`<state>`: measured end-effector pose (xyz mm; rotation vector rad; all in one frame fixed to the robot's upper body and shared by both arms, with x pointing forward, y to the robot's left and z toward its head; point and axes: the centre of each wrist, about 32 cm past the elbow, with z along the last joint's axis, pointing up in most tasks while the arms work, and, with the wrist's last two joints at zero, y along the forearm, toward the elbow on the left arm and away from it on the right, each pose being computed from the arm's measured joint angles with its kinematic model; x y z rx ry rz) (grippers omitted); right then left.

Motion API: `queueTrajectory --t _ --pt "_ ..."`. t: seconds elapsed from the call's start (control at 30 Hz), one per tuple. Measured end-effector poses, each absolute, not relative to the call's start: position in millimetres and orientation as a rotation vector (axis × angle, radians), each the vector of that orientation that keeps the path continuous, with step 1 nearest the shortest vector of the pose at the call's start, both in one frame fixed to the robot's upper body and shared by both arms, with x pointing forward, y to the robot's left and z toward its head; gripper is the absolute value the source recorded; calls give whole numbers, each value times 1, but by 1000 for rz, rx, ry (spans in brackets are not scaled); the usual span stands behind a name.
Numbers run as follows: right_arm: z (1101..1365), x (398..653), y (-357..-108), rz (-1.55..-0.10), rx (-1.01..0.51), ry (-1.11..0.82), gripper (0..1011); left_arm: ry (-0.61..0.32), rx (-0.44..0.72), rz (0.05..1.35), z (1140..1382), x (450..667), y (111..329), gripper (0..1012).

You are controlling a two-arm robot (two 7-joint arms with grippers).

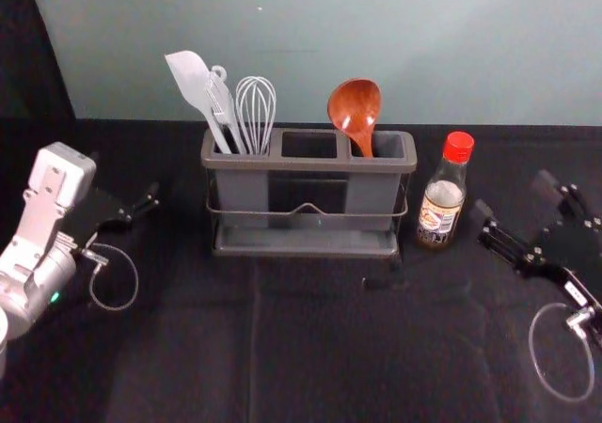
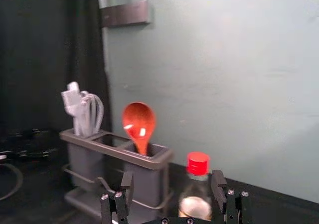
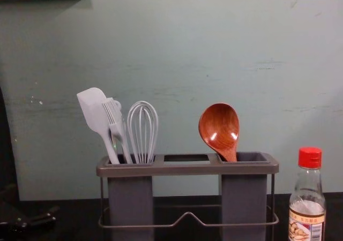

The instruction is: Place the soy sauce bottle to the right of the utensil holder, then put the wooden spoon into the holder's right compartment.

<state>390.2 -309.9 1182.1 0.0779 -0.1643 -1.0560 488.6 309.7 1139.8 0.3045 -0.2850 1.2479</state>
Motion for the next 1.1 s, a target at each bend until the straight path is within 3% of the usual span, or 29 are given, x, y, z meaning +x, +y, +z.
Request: queueTrajectory --t 0.23,0.43,1.1 --pt "1150 377 -301 -1198 95 -220 1002 -285 304 1248 1140 489 310 1005" --pt "1136 379 -296 -1255 78 -222 1002 -285 304 1248 1140 489 310 1005" --pt "1122 420 -284 -1300 30 -124 1002 -285 304 1248 1140 489 310 1005"
